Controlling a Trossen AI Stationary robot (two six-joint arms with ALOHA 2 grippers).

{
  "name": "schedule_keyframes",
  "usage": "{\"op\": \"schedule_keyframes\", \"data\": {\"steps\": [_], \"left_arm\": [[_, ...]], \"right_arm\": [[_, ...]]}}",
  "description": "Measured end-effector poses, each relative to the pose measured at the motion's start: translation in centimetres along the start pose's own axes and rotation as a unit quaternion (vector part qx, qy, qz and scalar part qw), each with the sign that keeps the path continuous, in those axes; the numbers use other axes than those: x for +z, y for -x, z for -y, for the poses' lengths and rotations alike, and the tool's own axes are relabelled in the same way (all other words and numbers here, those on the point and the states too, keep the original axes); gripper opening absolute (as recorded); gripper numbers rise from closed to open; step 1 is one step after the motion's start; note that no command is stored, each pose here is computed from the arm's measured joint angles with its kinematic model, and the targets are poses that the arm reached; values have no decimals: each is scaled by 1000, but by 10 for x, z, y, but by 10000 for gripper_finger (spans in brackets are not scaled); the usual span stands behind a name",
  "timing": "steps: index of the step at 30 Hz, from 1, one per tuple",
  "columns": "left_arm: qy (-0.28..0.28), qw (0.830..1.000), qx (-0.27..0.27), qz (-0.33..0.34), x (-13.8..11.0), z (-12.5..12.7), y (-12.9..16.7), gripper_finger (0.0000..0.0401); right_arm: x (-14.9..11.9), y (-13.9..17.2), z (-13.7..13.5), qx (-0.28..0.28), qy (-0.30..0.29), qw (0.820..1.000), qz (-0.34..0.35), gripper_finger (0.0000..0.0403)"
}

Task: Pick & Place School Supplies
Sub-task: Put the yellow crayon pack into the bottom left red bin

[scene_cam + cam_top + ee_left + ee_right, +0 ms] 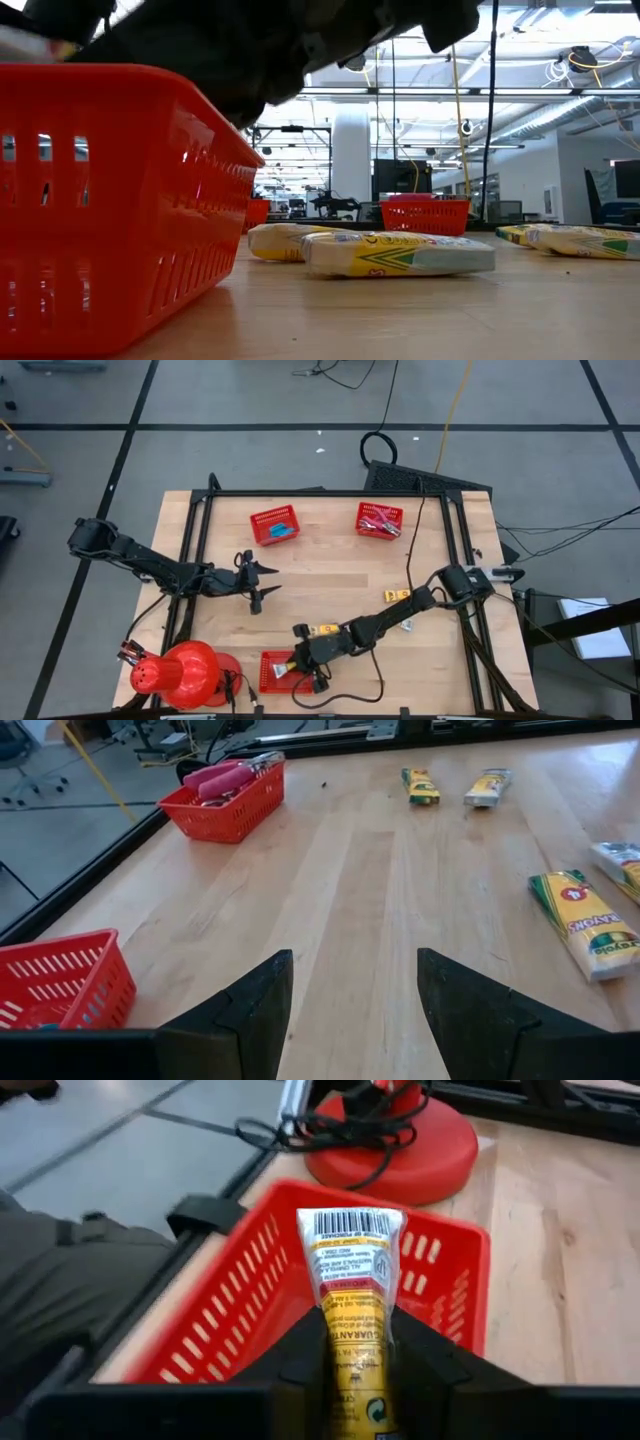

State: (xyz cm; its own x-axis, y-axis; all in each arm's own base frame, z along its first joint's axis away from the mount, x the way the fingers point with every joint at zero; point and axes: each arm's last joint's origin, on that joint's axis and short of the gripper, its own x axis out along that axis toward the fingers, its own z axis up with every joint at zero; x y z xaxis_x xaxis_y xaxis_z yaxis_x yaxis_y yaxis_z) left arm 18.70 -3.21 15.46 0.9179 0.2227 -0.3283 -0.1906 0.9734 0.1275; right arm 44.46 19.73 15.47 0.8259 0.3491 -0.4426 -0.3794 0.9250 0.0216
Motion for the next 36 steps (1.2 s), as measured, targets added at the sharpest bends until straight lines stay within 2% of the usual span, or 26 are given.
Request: {"op": "schedule_keyframes", "data": {"steps": [7,11,13,17,22,26,36], "left_arm": [[0,1000,0,0,0,0,0,218],[0,1000,0,0,0,0,0,218],[-1,1000,0,-1,0,0,0,218],[-1,1000,0,-2,0,0,0,218],[-3,1000,0,-3,-1,0,0,218],[-5,1000,0,-4,-1,0,0,218],[-5,1000,0,-5,-1,0,0,218]], "right_arm": [[1,0,-1,1,10,1000,7,228],[4,0,0,-3,12,1000,21,272],[5,2,1,-10,19,1000,16,275],[13,17,5,-60,44,997,-31,261],[24,43,9,-113,62,987,-96,252],[20,56,10,-131,59,977,-158,251],[-35,59,14,-136,6,966,-221,251]]}}
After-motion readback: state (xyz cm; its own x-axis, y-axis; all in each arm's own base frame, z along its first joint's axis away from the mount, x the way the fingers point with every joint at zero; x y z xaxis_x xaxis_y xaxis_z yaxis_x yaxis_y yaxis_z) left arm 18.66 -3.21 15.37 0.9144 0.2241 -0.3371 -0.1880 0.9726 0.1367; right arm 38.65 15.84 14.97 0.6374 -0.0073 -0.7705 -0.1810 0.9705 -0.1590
